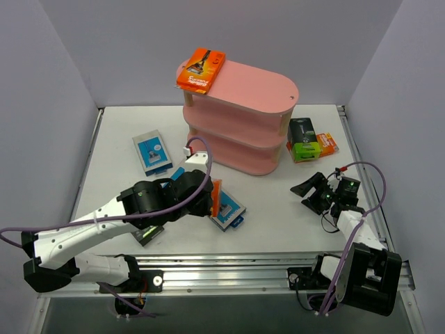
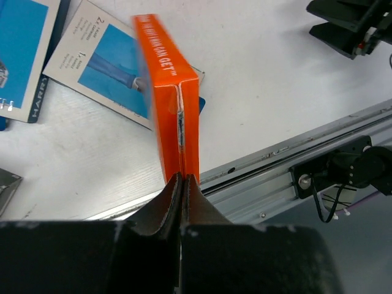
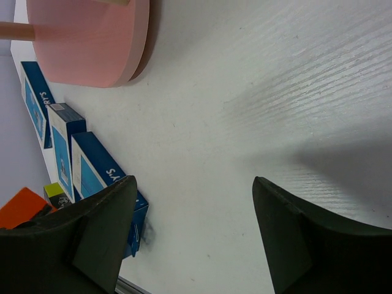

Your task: Place and organize the shaving razors onto the shelf

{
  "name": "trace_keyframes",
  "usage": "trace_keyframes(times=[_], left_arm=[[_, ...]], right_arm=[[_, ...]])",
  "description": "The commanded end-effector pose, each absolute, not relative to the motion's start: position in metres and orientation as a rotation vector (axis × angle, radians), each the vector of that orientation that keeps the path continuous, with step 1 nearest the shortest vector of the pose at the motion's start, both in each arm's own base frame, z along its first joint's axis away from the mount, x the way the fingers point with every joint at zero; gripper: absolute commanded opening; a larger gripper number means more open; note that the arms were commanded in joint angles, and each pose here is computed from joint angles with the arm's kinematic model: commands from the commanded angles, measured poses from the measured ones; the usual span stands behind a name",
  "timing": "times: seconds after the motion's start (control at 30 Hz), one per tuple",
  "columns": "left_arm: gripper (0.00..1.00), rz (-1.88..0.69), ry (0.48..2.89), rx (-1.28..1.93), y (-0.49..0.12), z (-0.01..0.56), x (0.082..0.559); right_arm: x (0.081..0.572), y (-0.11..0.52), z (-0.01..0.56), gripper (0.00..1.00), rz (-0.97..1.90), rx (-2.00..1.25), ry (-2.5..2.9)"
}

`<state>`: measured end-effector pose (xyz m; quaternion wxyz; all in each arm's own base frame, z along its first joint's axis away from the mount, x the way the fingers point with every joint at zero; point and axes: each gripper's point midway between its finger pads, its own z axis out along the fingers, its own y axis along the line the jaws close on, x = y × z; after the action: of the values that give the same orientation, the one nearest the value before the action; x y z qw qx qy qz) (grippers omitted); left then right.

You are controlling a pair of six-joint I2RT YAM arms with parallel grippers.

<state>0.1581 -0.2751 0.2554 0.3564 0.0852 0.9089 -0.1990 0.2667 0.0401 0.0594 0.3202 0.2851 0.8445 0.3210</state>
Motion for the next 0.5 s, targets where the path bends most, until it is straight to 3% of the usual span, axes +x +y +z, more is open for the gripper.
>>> trace_keyframes(times=[0.0,0.47], left_arm=[[0.02,-0.491,2.336,0.28,-0.253,0.278,0.151],[0.02,-0.354,2.478,0.345,-0.212,0.269,0.128]], right_arm=[[0.266,0.044,0.061,0.72,0.869,0.713,2.215],[0.265,0.049,0.059,0.72,0.874,0.7,2.227]])
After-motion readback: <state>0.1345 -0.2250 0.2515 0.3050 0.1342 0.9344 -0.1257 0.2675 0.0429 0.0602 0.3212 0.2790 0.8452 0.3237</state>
